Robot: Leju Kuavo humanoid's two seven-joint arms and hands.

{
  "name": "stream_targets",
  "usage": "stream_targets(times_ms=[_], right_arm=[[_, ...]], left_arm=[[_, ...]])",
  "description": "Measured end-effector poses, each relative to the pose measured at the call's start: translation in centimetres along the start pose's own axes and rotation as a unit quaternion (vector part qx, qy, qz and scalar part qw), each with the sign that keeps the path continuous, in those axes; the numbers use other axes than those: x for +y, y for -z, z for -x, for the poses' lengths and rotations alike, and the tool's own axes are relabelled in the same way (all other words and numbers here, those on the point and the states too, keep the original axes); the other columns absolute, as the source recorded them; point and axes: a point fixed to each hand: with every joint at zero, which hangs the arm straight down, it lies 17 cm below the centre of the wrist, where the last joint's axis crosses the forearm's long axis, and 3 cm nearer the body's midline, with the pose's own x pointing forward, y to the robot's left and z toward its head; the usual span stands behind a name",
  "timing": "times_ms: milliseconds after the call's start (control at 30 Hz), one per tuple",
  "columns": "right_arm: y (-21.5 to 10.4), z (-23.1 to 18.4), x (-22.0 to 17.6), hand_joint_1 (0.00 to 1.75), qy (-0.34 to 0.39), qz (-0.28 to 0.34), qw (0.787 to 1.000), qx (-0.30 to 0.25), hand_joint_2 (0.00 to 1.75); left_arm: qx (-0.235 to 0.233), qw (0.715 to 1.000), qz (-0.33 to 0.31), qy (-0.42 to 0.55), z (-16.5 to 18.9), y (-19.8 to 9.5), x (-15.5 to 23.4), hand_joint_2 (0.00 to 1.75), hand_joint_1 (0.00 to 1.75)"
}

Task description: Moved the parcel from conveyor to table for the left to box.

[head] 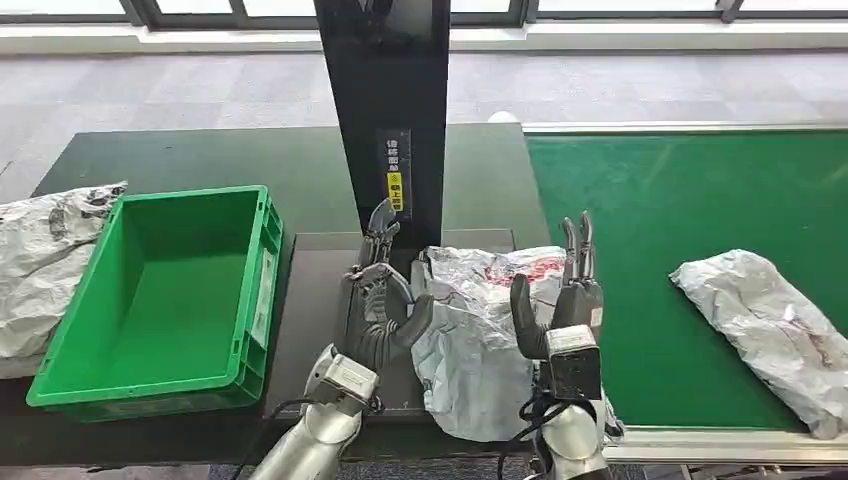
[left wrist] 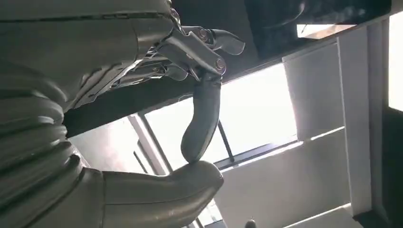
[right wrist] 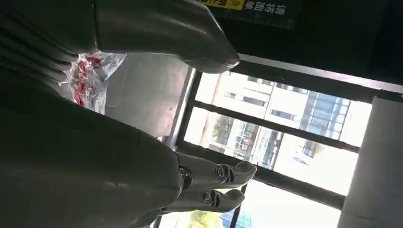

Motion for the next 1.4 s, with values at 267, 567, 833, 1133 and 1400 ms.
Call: stream_targets(times_ms=[267,567,833,1133,1400], right_arm=[[0.2,-3.6,-3.7,0.00,-0.099,0.067,0.991,-0.059,0.00],[1.0,-7.0,-5.8,0.00,-0.113,0.099,0.983,-0.102,0.00],[1.0,-9.3,-7.0,0.00,-0.120,0.112,0.978,-0.129,1.75],[1.0,-10.5,-7.7,0.00,-0.119,0.122,0.975,-0.139,1.75],[1.0,-11.0,-7.9,0.00,-0.122,0.125,0.974,-0.145,1.75]], left_arm=[[-0.004,0.993,0.084,0.084,1.2,-0.2,-3.3,1.75,0.00],[0.076,0.958,0.223,0.162,6.9,0.1,-11.1,1.75,0.00],[0.194,0.891,0.340,0.230,12.9,-5.6,-14.9,1.75,0.00],[0.227,0.781,0.478,0.332,16.8,-13.4,-16.2,1.75,0.00],[0.230,0.701,0.532,0.415,18.5,-16.3,-15.3,1.75,1.75]])
